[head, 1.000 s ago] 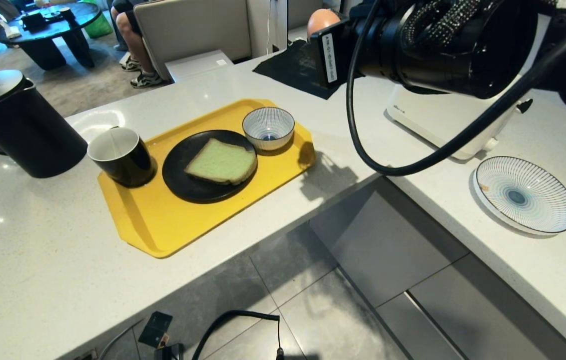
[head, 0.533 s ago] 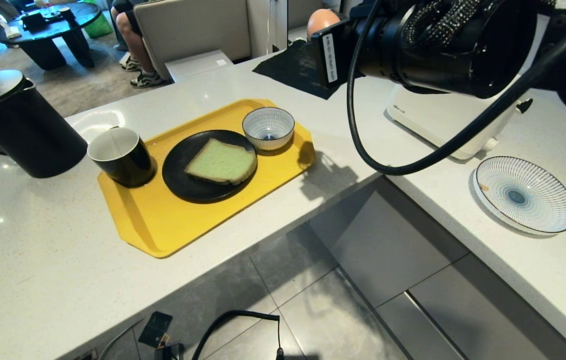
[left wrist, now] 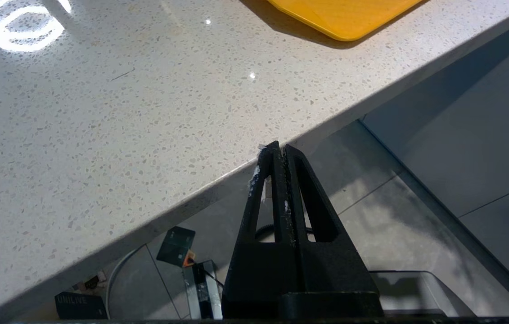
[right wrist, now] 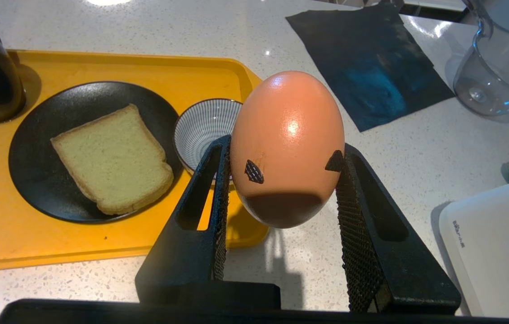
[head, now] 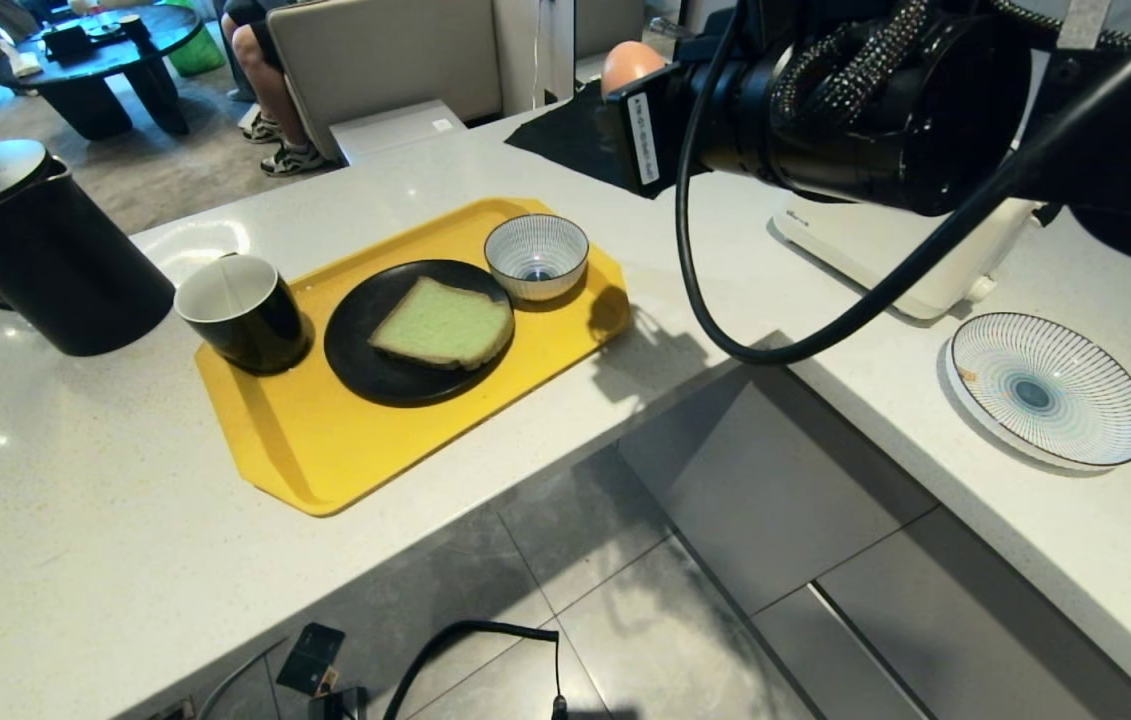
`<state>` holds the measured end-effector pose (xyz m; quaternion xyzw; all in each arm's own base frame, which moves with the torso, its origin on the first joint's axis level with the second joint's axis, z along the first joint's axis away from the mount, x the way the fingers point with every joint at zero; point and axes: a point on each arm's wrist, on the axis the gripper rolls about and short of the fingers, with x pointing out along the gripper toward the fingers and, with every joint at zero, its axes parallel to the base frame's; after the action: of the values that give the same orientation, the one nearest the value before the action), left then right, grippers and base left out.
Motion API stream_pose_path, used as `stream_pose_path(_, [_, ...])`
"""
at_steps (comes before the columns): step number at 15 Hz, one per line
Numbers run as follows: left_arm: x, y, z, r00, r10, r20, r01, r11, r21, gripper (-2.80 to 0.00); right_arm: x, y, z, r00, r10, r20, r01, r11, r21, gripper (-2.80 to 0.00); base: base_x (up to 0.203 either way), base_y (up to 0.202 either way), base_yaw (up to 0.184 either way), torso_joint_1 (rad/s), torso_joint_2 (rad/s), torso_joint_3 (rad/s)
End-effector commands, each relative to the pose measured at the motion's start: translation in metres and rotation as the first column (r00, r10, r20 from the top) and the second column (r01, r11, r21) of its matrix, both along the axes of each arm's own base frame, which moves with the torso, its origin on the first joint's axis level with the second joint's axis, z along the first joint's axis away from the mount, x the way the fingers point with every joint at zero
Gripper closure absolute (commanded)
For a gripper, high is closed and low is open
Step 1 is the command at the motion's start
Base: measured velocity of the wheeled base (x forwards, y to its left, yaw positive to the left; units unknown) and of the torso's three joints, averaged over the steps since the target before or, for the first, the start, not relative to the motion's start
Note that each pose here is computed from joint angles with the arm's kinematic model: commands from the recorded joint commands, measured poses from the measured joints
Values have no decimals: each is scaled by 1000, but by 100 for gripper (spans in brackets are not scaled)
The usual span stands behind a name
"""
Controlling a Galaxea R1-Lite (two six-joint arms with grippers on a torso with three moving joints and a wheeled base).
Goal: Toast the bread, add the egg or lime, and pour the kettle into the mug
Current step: Put the egg in the bowl
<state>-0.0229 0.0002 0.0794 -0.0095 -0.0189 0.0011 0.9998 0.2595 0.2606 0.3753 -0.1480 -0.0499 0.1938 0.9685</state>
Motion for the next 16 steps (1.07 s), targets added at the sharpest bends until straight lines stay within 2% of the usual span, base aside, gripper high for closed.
stream_pose_path(1, [1, 0, -4, 1000, 1, -13, -1, 1000, -1, 0, 1, 1, -2, 1000, -4, 0, 4, 1000, -9, 0, 0, 0, 0, 0, 0, 0])
stream_pose_path(9, [1, 0, -4, 1000, 1, -13, -1, 1000, -1, 0, -4, -6, 6, 1000, -16, 12, 16, 1000, 1, 0, 0, 0, 0, 0, 0, 0])
stream_pose_path(14, [1, 0, -4, 1000, 1, -13, -1, 1000, -1, 0, 3, -11, 0, 998, -64, -20, 63, 998, -18, 0, 0, 0, 0, 0, 0, 0])
stream_pose_path(16, [1, 0, -4, 1000, 1, -13, -1, 1000, -1, 0, 2, -14, -2, 993, -112, -42, 112, 994, -9, 0, 0, 0, 0, 0, 0, 0])
